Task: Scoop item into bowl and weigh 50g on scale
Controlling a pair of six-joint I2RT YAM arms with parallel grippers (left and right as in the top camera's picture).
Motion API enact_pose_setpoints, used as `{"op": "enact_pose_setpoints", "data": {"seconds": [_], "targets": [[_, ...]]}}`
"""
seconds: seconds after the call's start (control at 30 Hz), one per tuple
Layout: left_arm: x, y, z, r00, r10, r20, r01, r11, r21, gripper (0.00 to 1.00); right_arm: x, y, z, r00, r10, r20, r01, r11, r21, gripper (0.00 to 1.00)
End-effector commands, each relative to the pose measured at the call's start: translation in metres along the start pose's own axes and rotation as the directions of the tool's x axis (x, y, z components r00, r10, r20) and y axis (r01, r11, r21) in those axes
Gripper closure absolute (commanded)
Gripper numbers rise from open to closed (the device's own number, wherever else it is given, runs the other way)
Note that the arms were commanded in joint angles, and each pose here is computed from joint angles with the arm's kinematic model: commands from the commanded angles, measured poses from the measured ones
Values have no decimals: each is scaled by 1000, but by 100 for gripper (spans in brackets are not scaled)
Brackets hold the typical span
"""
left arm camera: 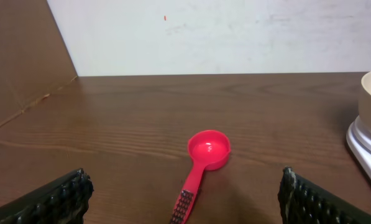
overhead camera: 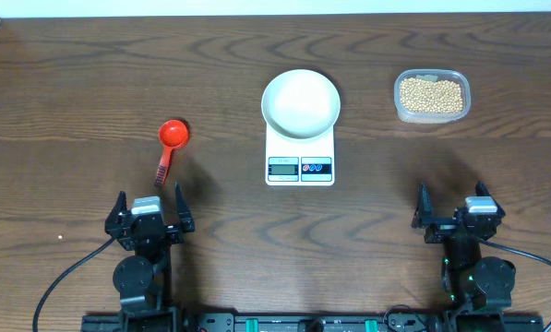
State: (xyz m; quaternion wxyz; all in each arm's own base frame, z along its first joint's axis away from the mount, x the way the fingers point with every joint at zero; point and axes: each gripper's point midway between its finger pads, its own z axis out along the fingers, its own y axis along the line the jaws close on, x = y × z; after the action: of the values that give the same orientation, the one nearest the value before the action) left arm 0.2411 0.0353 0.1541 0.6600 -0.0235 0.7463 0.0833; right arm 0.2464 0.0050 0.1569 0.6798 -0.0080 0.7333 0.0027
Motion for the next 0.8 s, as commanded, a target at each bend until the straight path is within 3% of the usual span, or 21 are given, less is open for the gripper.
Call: {"op": "enact_pose_setpoints", "data": {"seconds": [0.0, 0.7, 0.77], "targets": [[18, 1, 2, 999, -4, -42, 4, 1000, -11, 2, 1, 2, 0, 1000, -11, 0, 11, 1000, -10, 1], [18, 1, 2, 999, 15, -41, -15, 1000, -9, 3, 1, 2, 0, 1000, -11, 0, 11, 1000, -10, 1], [18, -2, 2, 999, -30, -41, 30, 1000, 9, 2, 1, 2, 0, 1000, -11, 0, 11, 1000, -10, 1]]}}
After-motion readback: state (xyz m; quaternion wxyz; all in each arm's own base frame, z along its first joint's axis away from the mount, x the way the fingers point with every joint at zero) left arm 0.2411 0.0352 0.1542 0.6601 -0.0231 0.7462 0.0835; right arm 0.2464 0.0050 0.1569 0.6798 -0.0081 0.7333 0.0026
